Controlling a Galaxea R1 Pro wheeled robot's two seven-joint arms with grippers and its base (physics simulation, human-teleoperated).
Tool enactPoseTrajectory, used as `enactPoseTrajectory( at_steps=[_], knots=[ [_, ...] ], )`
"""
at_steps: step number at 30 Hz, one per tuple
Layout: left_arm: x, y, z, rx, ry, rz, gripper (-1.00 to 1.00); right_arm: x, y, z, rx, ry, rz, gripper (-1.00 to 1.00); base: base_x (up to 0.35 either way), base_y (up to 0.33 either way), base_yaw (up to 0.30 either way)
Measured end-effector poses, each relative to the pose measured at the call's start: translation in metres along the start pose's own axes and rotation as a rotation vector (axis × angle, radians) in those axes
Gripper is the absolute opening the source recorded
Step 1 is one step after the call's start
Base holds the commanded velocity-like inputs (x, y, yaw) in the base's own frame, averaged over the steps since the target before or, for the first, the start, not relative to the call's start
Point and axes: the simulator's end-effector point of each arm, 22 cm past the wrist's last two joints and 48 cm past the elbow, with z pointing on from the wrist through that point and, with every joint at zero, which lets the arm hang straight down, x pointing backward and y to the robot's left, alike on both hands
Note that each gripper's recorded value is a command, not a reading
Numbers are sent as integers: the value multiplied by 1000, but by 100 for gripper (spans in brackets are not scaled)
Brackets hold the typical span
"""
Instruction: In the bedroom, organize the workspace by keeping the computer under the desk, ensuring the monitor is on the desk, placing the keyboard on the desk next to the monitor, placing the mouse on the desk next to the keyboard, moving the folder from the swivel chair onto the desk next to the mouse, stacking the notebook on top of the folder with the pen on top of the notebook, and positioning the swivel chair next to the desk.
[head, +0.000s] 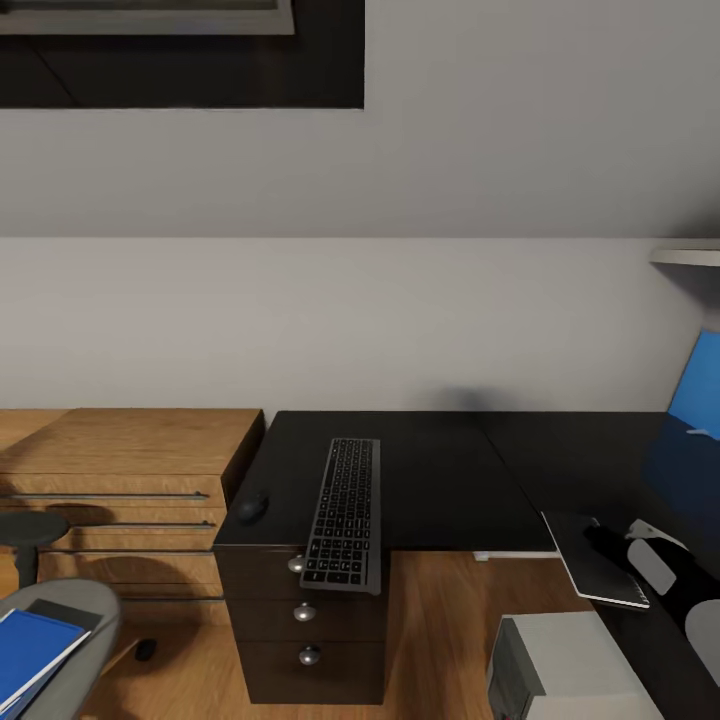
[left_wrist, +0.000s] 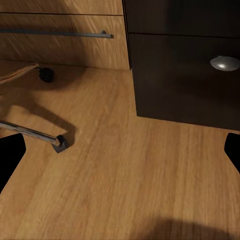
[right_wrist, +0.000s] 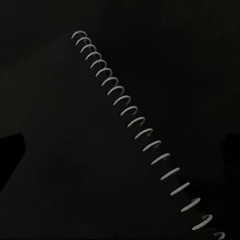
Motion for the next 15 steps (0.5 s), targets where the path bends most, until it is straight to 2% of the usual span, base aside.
enactPoseTrajectory(
  at_steps=[6, 15],
  knots=[
    [0, 0, 0, 0, 0, 0, 100, -2, 2, 0, -23, 0, 38, 100, 0, 0, 0],
    [0, -1, 0, 1, -1, -1, 100, -2, 8, -1, -49, 13, 60, 100, 0, 0, 0]
  ],
)
